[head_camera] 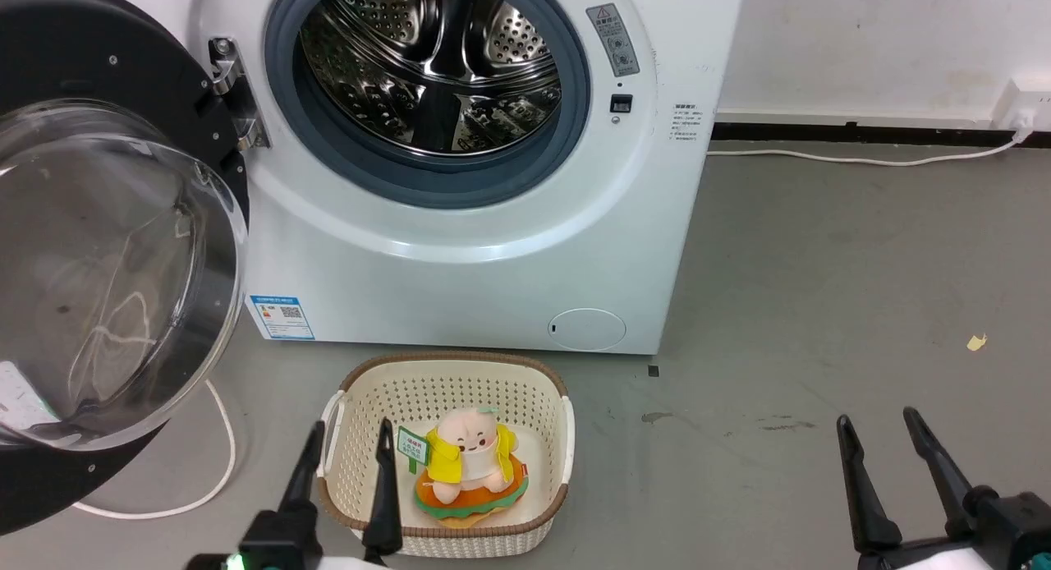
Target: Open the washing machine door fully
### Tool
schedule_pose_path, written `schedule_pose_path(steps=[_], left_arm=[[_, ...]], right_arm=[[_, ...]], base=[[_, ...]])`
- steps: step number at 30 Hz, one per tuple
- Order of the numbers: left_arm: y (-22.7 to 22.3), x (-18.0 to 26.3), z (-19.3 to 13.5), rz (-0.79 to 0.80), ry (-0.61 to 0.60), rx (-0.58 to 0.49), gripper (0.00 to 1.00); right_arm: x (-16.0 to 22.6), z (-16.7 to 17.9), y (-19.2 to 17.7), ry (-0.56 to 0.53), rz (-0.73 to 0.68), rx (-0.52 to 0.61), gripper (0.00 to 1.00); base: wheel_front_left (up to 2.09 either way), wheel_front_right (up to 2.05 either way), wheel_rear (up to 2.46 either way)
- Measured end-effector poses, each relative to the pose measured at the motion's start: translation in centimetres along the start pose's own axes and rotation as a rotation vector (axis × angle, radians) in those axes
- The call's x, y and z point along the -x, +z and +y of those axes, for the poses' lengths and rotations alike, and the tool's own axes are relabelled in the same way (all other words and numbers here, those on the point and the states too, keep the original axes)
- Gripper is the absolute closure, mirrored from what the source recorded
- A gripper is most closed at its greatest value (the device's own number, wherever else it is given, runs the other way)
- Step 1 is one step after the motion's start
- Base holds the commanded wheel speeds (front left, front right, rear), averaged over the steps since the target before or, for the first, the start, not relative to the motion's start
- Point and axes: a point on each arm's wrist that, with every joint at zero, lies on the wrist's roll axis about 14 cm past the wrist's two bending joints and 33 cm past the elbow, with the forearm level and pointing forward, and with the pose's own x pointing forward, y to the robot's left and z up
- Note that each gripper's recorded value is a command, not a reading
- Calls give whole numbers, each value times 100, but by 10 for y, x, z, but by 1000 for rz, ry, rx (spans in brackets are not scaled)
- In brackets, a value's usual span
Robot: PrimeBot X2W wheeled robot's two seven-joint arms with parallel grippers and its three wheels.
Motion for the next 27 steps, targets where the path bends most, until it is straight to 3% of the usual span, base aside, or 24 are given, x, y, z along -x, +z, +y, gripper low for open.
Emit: schedule_pose_path(steps=[24, 25, 27], left_arm=[[-21, 9, -10, 77, -31, -25, 0], [-21, 9, -9, 78, -23, -19, 100], [-22, 9, -9, 78, -23, -19, 100]], right_arm=[[6, 0, -14, -7, 39, -40, 0], [6, 0, -15, -6, 41, -40, 100], [6, 0, -15, -7, 41, -40, 100]], base=[[0, 0, 0], [0, 0, 0], [0, 0, 0]])
